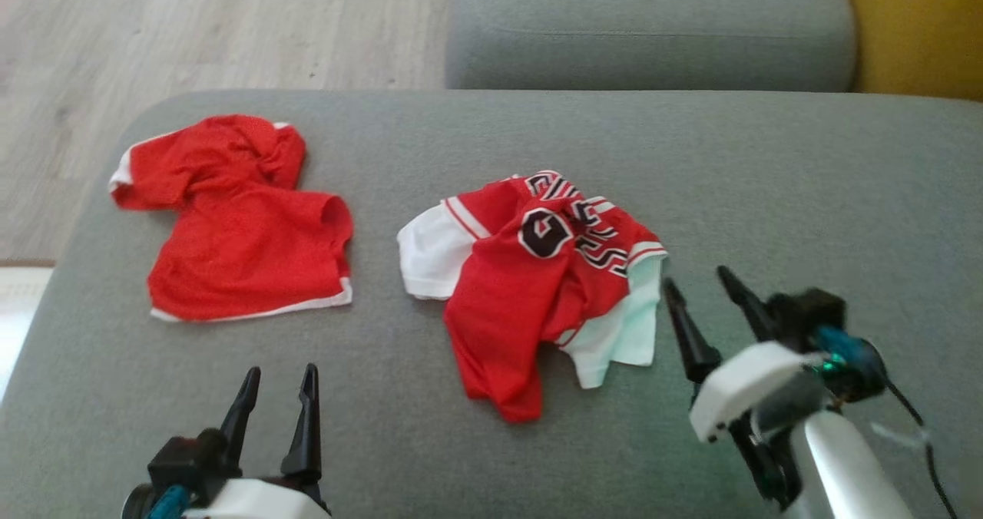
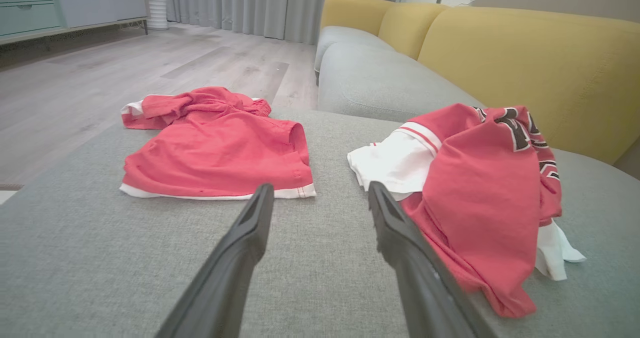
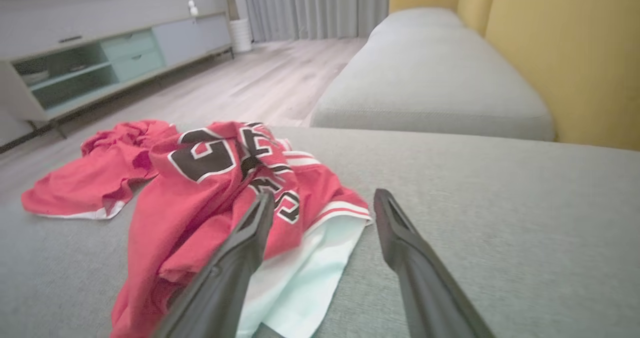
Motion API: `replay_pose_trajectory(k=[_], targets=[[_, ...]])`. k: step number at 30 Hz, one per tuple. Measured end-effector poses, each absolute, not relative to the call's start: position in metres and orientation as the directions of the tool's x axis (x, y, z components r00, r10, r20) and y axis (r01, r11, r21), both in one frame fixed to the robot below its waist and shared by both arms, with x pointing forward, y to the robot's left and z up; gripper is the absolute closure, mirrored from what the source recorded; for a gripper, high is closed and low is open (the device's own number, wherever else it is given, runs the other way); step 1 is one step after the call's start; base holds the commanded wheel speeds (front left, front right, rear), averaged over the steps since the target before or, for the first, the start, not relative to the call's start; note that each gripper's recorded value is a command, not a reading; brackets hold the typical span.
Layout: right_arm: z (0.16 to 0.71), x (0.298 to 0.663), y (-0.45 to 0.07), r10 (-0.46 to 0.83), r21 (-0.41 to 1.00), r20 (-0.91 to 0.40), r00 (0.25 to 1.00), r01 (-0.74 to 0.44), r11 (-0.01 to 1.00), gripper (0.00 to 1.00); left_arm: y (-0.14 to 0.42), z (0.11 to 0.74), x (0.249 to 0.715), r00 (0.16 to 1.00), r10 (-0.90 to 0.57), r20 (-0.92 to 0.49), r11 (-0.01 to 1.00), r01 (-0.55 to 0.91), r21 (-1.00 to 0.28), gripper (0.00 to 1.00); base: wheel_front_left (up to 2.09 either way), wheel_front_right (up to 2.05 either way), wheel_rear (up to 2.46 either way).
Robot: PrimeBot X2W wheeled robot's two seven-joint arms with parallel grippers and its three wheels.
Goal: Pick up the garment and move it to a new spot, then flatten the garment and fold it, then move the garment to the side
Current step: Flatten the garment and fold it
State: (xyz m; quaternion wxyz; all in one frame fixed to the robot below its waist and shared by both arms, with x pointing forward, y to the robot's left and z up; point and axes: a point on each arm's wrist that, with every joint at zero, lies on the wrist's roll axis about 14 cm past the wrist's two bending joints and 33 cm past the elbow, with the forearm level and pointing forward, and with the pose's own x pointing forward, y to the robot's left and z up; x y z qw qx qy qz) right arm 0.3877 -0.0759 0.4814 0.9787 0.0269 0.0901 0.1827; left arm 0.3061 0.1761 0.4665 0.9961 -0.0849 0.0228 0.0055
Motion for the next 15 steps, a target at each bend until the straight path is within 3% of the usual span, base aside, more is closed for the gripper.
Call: replay_pose_trajectory(k=[7, 15], targets=[[0.410, 0.378, -0.068, 0.347, 0.022, -0.562, 0.751, -0.405, 0.914, 0.00, 0.180, 0.465, 0.303, 0.998, 0.038, -0.054, 0.979, -0.048, -0.198, 0.00, 0.00, 0.00, 0.00], [0.385, 0.391, -0.068, 0.321, 0.024, -0.648, 0.691, -0.402, 0.915, 0.00, 0.184, 0.465, 0.306, 0.996, 0.070, -0.063, 0.973, -0.082, -0.215, 0.00, 0.00, 0.00, 0.00]])
